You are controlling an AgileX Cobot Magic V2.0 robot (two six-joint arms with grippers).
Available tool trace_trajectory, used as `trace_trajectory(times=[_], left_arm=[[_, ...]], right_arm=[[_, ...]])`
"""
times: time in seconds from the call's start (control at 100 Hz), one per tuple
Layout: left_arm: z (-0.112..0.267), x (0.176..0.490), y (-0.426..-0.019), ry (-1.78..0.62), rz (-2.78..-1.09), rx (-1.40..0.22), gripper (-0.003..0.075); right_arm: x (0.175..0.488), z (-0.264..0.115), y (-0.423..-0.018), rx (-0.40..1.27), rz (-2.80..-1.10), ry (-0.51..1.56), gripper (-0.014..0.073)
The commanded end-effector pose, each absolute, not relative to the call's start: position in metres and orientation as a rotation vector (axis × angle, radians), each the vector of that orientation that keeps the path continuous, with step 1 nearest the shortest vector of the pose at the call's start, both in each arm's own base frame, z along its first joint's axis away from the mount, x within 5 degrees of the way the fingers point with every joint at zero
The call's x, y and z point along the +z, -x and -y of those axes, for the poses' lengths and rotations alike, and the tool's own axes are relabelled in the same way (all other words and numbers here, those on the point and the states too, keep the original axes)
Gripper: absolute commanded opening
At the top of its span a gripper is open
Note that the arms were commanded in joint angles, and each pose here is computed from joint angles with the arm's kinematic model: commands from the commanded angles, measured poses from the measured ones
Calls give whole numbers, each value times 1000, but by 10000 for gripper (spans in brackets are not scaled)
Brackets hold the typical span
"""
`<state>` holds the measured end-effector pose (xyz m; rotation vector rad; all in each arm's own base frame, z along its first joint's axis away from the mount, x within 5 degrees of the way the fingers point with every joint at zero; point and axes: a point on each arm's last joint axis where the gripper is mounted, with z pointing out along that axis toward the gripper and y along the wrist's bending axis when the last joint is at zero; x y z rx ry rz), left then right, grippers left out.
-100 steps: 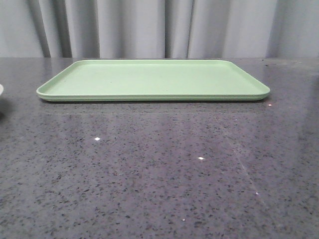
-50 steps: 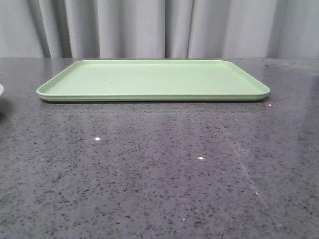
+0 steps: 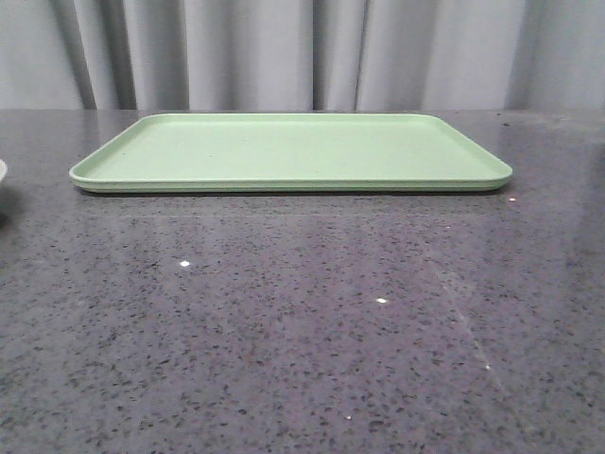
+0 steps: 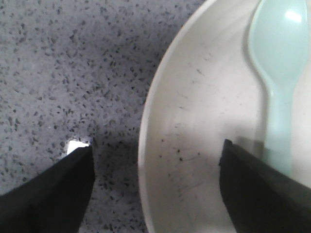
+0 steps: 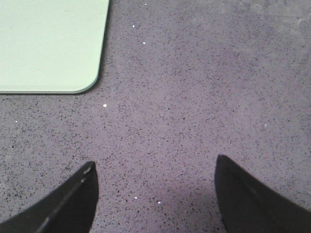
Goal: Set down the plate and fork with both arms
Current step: 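Open the left gripper and grasp the cream plate's rim, then lift the plate with the left gripper and carry it over the tray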
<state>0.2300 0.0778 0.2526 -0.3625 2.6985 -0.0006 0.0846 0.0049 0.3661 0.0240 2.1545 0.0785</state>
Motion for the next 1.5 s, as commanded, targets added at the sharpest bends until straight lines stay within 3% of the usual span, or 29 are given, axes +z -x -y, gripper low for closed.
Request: trace_trajectory(times=[0.0,0.29,0.82,1.29,1.49], left_arm=[[-79,265,-234,371,-2614,7,512],[-79,264,-234,371,-2619,5,478],[-78,264,-232,371,-2637,-3,-22],[-76,264,-232,387,-2639,-38,-20],[-68,265,-234,373,-2623,-159,-20]], right_arm=[[381,-5,-89,73,-2062,-17,511],[381,-5,-89,73,-2062,-17,511],[381,-5,-89,75,-2062,-17,511],[381,-5,-89,75,-2062,-17,511],[381,-5,-89,75,-2062,-17,511]])
